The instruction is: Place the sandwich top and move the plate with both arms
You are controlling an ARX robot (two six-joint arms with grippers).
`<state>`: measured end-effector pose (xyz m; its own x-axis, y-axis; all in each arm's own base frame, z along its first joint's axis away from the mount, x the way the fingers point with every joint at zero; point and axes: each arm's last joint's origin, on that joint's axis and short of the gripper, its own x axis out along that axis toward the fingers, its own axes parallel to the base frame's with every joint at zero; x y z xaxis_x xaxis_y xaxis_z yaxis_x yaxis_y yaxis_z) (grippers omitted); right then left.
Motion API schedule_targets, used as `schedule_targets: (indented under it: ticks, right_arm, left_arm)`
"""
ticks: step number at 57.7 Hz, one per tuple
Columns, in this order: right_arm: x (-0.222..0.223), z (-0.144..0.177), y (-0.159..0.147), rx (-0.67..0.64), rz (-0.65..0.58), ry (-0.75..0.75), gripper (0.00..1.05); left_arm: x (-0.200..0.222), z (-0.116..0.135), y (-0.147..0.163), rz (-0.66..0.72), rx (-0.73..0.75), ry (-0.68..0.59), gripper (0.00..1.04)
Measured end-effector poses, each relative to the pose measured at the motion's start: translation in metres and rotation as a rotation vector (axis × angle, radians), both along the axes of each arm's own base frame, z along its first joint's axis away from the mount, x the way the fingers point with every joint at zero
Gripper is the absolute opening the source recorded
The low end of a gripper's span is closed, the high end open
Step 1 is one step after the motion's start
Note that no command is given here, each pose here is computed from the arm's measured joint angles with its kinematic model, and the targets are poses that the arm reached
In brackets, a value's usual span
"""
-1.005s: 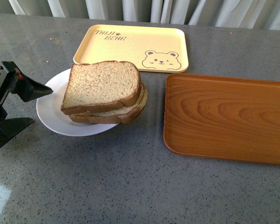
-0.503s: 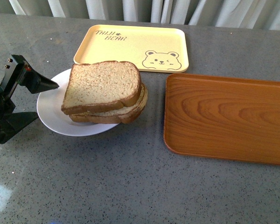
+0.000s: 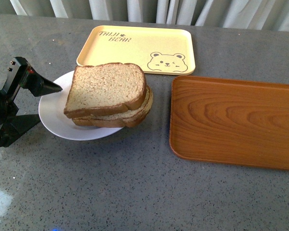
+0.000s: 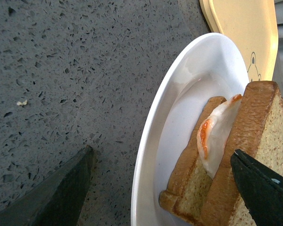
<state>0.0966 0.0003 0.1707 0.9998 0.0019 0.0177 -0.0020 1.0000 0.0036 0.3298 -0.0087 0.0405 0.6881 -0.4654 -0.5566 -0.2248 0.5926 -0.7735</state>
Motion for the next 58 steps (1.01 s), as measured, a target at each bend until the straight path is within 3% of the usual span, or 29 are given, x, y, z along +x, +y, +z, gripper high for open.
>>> schedule_targets:
  ticks: [26, 41, 50, 58]
  right_arm:
    - [0.000, 0.000, 0.000, 0.000, 0.000, 0.000, 0.96]
    - [0.000, 0.000, 0.000, 0.000, 0.000, 0.000, 0.96]
    - [0.000, 0.000, 0.000, 0.000, 0.000, 0.000, 0.96]
    - [0.000, 0.000, 0.000, 0.000, 0.001, 0.000, 0.96]
  left_arm:
    - [-0.004, -0.012, -0.005, -0.017, -0.044, 0.052, 0.37]
    - [-0.006, -0.014, -0.008, -0.029, -0.051, 0.045, 0.22]
    - [-0.007, -0.013, -0.008, -0.035, -0.102, 0.048, 0.02]
    - [-0.007, -0.012, -0.009, -0.032, -0.127, 0.049, 0.02]
